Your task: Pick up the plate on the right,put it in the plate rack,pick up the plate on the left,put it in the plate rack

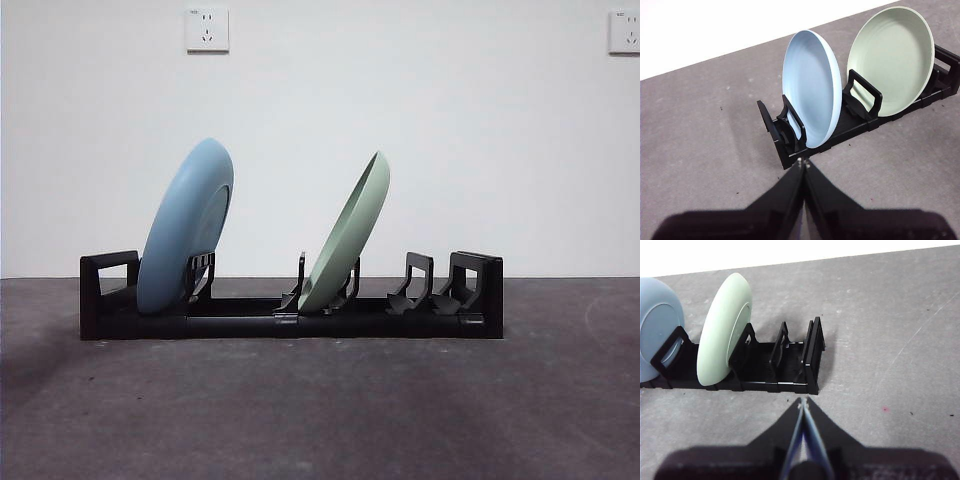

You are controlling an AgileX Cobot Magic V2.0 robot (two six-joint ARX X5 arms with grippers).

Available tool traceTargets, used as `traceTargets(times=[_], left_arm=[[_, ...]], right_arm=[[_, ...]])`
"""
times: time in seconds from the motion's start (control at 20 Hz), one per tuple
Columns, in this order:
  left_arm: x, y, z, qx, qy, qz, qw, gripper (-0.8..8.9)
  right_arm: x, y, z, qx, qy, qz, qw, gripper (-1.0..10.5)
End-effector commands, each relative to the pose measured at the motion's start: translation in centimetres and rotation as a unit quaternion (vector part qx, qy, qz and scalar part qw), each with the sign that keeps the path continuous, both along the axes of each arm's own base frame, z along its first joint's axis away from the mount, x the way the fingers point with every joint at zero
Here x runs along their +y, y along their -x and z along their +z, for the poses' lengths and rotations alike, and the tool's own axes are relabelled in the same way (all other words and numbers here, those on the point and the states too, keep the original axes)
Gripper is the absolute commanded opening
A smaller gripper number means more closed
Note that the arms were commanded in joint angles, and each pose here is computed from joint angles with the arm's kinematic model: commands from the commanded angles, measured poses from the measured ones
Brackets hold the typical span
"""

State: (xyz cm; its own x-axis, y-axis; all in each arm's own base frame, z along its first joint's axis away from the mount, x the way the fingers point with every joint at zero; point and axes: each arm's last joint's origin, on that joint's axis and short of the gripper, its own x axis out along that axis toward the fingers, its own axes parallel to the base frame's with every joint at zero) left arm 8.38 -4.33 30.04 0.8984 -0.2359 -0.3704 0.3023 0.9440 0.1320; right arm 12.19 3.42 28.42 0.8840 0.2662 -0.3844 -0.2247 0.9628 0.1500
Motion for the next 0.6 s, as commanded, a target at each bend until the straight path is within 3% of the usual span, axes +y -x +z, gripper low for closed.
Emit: traceTargets(times=[0.05, 0.2, 0.4, 0.6], left_arm=[[0.0, -0.1, -0.2, 0.002, 0.002, 0.003, 1.0, -0.04], [0.4, 0.4, 0.0, -0.012, -0.009, 0.005, 1.0, -0.04], [1.9, 0.9, -0.1, -0.076, 0.048, 0.022, 0.996, -0.04], [3.1, 0.7, -3.9, -0.152, 0.078, 0.048, 0.984, -0.04]], right_arm=[[0.0, 0.0, -0.2, 0.001, -0.004, -0.003, 1.0, 0.1], [0.0, 0.0, -0.2, 0.002, -0.004, -0.003, 1.0, 0.1], [0.0, 0.0, -0.2, 0.002, -0.004, -0.003, 1.0, 0.1], [0.0, 0.0, -0.2, 0.002, -0.004, -0.003, 1.0, 0.1]])
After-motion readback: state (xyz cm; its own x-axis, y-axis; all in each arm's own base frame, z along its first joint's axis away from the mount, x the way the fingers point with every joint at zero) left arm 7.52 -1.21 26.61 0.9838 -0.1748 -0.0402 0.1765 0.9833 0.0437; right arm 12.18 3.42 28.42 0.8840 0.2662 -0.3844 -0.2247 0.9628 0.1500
